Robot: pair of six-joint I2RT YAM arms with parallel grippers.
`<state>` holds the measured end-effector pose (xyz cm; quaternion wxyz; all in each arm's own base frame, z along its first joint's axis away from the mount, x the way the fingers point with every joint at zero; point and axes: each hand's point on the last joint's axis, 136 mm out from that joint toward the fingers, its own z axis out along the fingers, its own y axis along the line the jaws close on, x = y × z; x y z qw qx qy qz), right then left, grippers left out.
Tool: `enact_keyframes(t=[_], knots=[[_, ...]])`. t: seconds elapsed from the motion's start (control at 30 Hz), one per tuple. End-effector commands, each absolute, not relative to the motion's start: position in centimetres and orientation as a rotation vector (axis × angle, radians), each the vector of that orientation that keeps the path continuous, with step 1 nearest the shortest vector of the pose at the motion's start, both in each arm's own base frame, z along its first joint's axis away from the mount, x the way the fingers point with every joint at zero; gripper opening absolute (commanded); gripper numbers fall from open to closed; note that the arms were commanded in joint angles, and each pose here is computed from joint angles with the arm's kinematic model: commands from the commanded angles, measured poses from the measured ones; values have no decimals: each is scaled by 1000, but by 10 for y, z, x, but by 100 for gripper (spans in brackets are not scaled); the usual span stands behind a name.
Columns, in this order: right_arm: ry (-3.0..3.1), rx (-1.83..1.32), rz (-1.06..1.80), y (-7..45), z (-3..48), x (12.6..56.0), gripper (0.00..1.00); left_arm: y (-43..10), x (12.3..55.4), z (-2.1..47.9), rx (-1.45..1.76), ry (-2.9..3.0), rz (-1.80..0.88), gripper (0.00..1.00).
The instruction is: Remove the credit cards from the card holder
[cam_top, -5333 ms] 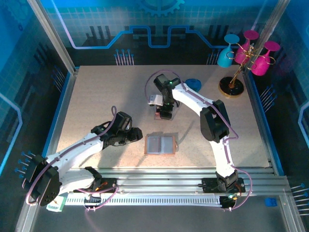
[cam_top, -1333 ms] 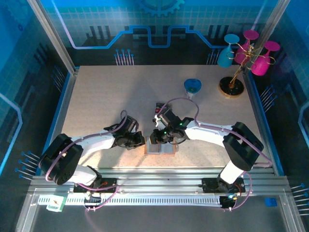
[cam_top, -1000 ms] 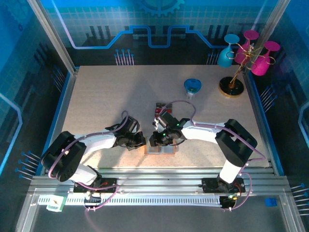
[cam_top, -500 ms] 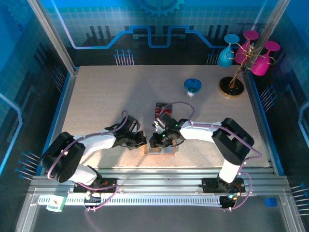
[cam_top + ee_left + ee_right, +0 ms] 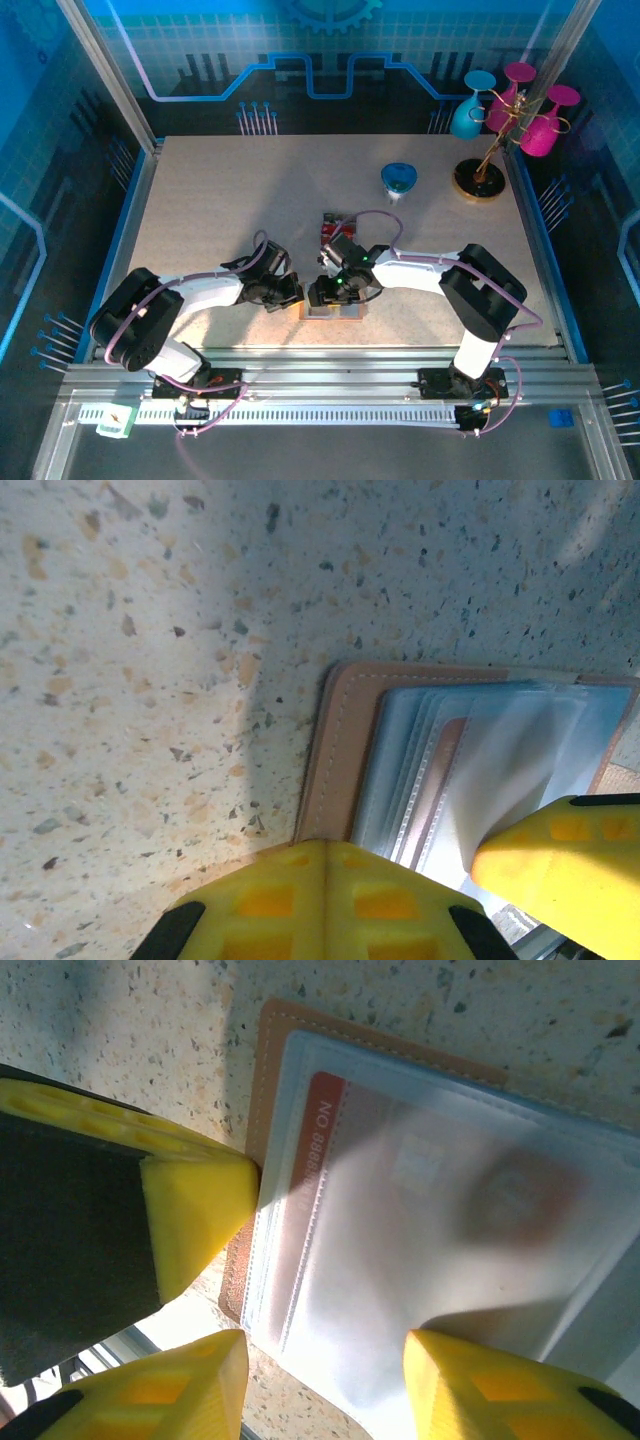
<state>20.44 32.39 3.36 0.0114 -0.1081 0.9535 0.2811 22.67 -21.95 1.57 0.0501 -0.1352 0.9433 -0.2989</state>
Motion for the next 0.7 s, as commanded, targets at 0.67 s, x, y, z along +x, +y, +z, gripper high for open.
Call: enact_keyframes(t=[0.67], knots=[[2966, -297, 807, 306, 37, 197, 53, -213, 219, 3, -411, 2961, -816, 4]])
